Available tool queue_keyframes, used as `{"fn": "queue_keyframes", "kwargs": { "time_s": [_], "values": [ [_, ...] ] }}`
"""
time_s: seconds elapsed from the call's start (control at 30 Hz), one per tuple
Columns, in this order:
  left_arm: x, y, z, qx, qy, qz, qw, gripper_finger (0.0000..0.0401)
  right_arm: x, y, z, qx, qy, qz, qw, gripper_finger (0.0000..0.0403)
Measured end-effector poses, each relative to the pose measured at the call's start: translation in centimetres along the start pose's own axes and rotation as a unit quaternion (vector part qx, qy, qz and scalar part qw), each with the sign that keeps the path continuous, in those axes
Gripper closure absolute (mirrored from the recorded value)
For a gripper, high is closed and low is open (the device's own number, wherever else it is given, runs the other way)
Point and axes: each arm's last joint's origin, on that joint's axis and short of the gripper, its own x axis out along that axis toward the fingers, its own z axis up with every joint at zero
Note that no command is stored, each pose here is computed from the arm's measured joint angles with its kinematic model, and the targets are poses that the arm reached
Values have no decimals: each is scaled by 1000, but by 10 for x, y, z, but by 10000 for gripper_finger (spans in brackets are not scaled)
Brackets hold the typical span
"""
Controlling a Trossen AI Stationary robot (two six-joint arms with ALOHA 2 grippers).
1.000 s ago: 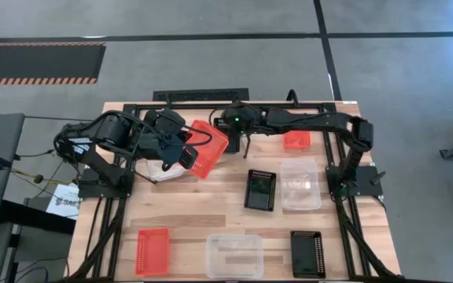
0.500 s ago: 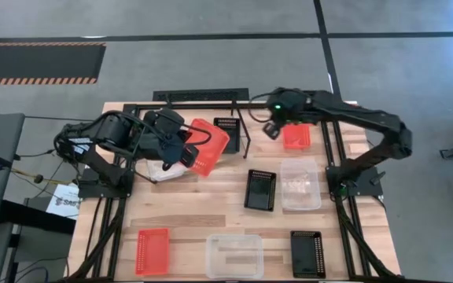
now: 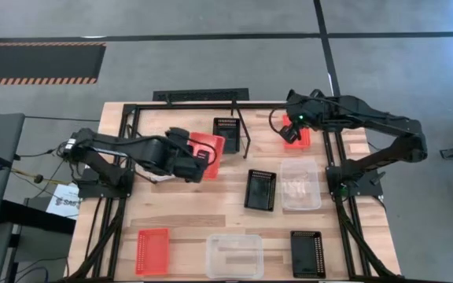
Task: Stack baskets on shelf by color
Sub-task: Put the center orange bin on the shelf
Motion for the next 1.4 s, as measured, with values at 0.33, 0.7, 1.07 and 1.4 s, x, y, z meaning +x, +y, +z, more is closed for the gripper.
{"fn": "queue_keyframes", "kwargs": {
  "time_s": [0.33, 0.7, 1.07, 1.4],
  "values": [
    [38, -15, -32, -42, 26, -52, 997, 401, 0, 2, -4, -41, 15, -3, 999, 400],
    [74, 2, -31, -107, 17, 26, 994, 401, -2, 1, -8, -58, 29, -18, 998, 400],
    [94, 26, 16, -114, -3, 71, 991, 401, -7, 9, -11, -77, 26, -5, 997, 401],
    [76, 53, 45, -172, 24, 40, 984, 401, -8, 11, -12, -69, 25, -2, 997, 401]
  ]
}}
